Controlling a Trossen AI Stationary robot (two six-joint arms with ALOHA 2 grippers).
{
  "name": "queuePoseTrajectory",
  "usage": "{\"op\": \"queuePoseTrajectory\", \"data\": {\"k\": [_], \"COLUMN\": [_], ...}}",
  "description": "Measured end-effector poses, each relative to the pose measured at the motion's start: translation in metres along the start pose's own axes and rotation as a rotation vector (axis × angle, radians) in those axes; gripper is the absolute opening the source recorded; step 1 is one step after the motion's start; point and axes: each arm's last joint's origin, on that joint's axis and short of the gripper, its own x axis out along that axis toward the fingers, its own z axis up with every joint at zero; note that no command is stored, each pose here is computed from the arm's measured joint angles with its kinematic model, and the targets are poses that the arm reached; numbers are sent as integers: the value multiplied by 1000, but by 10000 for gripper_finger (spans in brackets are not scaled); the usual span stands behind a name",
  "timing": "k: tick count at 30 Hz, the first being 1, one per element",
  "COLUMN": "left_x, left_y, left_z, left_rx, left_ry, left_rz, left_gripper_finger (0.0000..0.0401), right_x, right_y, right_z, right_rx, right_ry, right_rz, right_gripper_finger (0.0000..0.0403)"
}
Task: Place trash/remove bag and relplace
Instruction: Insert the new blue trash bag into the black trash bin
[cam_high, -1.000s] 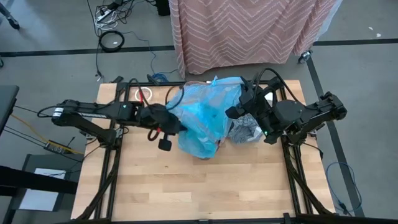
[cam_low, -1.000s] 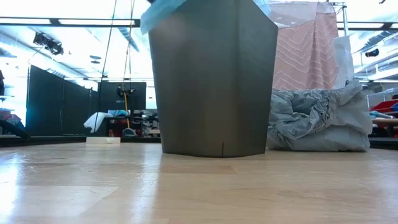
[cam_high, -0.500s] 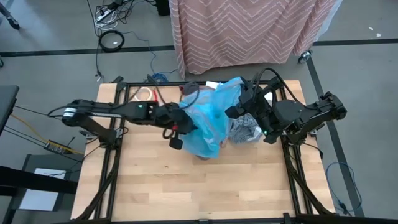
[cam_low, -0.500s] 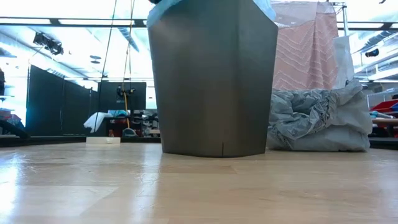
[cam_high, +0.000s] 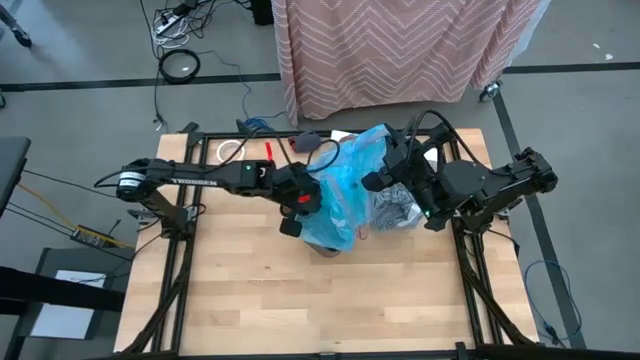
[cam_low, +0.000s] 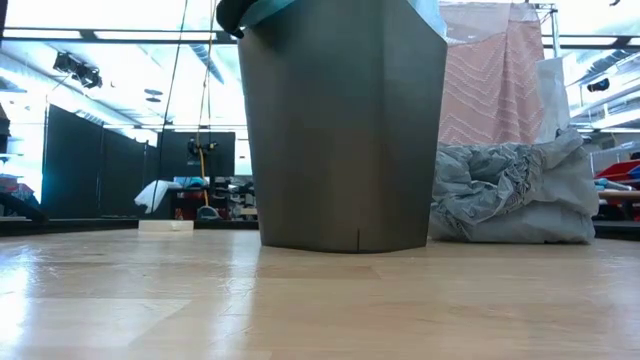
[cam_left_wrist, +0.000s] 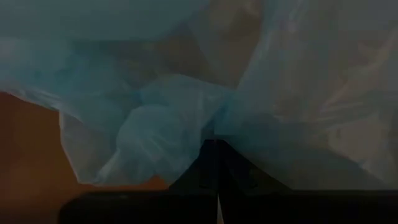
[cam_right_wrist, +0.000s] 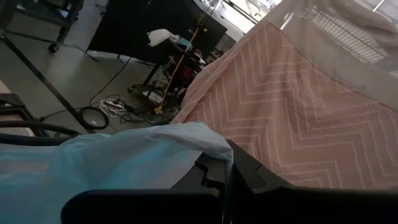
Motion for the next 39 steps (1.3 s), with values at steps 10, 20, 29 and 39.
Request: {"op": "queuePoseTrajectory", "data": {"k": [10,20,29,39], "left_x": [-21,-64,-71,-87], "left_y": [12,18,21,11], "left_z": [2,22,20,16], "left_rx": [-53,0,71,67], "left_ry": [131,181,268,292], "left_rz": [49,80,231,204], "left_gripper_finger": [2,38,98,102], "right_x": [0,0,0,5], "right_y": [1,1,3,4], "right_z": [-1,-2,-4,-6], "right_rx": [-3,-4,-18,-25], "right_ry": [1,8,15,35], "right_rz": [-1,-7,-12,-38], "right_gripper_finger": [0,0,0,0]}}
